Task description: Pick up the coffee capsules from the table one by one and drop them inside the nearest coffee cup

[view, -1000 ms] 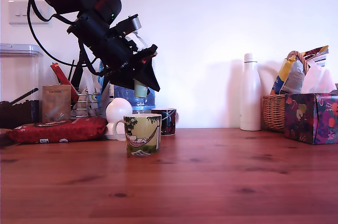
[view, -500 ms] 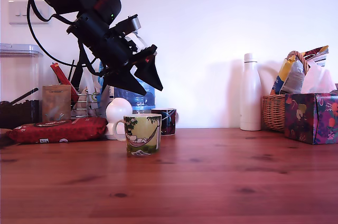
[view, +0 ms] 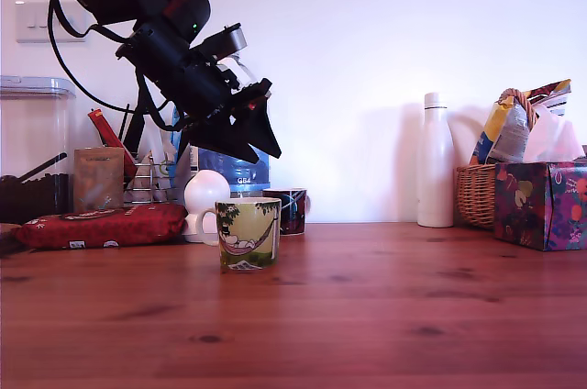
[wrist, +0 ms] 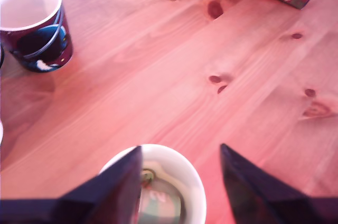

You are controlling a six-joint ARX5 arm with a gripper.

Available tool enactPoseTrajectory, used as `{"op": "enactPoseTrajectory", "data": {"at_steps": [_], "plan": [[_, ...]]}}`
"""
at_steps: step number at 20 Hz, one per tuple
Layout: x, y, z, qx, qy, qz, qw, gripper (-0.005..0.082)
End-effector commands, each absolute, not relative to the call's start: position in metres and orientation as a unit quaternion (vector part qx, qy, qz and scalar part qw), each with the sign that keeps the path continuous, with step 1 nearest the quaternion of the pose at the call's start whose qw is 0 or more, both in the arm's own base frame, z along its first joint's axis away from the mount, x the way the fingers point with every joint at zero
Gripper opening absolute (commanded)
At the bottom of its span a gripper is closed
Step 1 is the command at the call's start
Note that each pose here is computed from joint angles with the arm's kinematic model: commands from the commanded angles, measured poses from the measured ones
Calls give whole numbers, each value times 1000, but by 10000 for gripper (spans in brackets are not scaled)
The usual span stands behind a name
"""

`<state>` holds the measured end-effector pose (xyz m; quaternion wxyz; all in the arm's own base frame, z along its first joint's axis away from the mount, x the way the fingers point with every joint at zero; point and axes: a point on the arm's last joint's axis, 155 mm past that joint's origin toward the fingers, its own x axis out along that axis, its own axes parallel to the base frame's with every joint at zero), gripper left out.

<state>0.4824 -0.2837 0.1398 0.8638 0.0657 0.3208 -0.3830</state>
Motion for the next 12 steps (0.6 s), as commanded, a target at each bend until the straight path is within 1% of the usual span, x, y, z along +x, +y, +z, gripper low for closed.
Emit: {"op": "enactPoseTrajectory", "data": {"at_steps": [1,3,8,12], "plan": [[482,-286,138,70,319,-390,861,-19],[480,-285,148,76,310,-393,863,-19],[468,-276,168,67,302,-405,861,-19],[455,-254,174,62,296,-393,868,-19]]}}
